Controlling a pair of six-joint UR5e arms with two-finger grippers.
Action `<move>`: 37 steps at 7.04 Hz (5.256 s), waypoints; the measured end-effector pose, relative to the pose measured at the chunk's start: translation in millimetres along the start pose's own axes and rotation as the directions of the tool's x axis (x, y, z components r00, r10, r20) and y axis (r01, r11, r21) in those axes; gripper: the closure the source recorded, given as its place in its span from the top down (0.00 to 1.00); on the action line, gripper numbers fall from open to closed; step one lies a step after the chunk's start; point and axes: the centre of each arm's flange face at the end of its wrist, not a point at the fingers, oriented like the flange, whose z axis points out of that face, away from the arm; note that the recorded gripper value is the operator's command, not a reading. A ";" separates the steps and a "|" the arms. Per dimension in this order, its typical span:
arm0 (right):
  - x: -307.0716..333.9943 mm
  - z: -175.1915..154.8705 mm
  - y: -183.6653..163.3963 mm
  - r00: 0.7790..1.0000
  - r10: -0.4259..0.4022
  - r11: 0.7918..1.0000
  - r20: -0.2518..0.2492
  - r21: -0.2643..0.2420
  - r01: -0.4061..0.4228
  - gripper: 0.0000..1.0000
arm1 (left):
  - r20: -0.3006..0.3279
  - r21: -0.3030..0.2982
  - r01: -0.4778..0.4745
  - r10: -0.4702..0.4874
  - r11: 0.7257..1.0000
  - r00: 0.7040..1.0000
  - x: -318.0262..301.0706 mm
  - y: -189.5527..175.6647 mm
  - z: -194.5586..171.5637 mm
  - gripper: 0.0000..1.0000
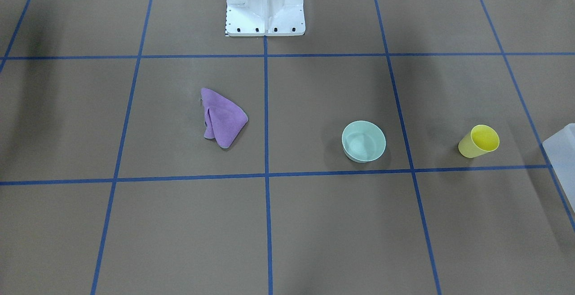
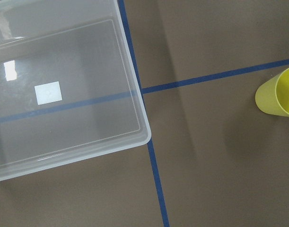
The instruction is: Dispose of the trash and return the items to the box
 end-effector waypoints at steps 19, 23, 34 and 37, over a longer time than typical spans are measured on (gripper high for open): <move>-149.5 -8.8 -106.3 0.996 -0.026 0.998 0.084 0.063 0.020 1.00 | -0.018 0.037 0.045 -0.045 0.998 0.999 116.8 -77.5 123.1 0.98; -160.7 -6.5 -109.9 0.996 -0.020 0.998 0.086 0.060 0.015 1.00 | -0.059 0.039 0.104 -0.102 0.994 0.993 152.6 -117.0 158.5 0.70; -165.0 -3.4 -109.8 0.996 -0.029 0.998 0.089 0.055 0.025 1.00 | -0.065 0.046 -0.002 0.005 0.999 0.998 72.6 -132.1 71.6 0.00; -169.9 -0.3 -109.7 0.995 -0.039 0.998 0.091 0.049 0.034 1.00 | 0.103 -0.012 -0.129 0.129 0.992 0.986 -32.6 -141.9 21.6 0.00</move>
